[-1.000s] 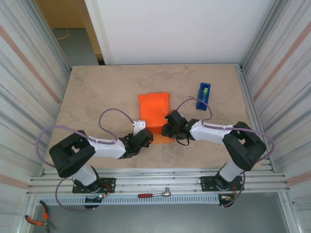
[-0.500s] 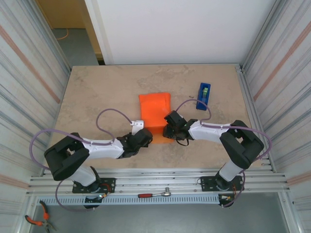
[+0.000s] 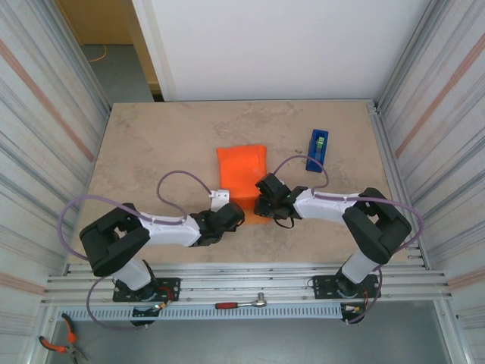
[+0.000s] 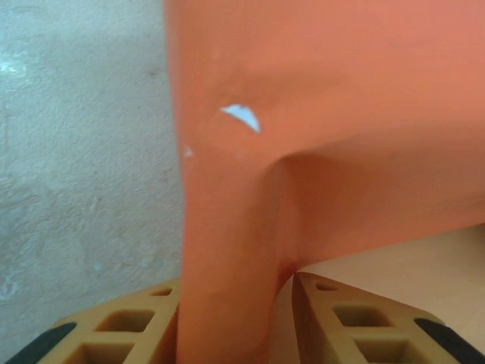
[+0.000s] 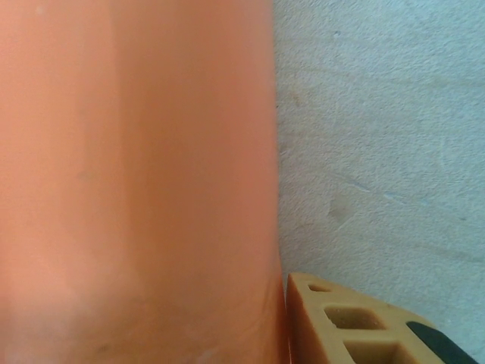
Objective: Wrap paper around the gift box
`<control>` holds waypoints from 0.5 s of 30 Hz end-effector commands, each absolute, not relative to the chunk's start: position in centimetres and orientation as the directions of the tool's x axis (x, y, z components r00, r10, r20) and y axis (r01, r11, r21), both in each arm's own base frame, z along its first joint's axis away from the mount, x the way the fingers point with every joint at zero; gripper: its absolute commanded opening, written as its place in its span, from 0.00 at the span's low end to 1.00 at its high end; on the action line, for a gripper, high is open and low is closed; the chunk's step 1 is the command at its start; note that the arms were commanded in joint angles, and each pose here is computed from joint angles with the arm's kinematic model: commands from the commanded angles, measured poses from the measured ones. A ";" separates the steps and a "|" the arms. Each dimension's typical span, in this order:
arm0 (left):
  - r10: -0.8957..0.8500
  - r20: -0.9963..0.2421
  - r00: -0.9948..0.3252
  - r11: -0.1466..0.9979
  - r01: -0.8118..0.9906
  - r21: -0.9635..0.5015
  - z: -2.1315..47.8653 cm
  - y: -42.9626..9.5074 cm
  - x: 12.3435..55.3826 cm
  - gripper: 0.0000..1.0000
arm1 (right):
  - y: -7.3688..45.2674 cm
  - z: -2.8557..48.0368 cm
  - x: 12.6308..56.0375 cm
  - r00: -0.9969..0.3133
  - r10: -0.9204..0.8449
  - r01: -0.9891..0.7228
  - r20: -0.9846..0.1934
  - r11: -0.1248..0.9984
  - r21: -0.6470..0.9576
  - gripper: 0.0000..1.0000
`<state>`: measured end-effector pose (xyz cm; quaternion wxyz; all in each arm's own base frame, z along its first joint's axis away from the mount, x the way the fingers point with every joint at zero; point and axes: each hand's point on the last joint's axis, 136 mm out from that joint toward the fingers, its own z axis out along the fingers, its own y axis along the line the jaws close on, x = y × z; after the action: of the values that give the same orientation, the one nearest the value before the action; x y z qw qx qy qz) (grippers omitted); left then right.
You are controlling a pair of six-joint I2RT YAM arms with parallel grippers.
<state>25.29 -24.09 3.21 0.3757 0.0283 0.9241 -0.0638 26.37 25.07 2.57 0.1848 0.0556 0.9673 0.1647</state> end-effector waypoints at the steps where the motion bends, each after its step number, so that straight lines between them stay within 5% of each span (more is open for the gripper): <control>1: 0.008 -0.714 -0.700 0.989 0.110 -0.097 4.0 -25.0 25.7 0.39 | 25.3 2.0 26.3 -0.927 0.180 0.063 -0.328 0.940 0.336 0.35; 10: 0.048 -0.698 -0.714 0.992 0.116 -0.052 3.1 -25.0 25.7 0.22 | 25.4 1.8 26.1 -0.929 0.178 0.065 -0.323 0.941 0.333 0.35; 12: 0.056 -0.693 -0.719 0.993 0.115 -0.039 2.9 -24.8 25.6 0.24 | 25.3 1.9 26.1 -0.929 0.180 0.066 -0.324 0.941 0.333 0.35; 15: 0.063 -0.694 -0.717 0.994 0.110 -0.023 3.1 -24.0 25.4 0.46 | 25.2 2.0 26.1 -0.929 0.177 0.065 -0.325 0.942 0.328 0.35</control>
<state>25.39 -24.51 2.67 0.3684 0.0475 0.9273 -0.0465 26.26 25.13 2.21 0.1808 0.0554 0.9683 0.1630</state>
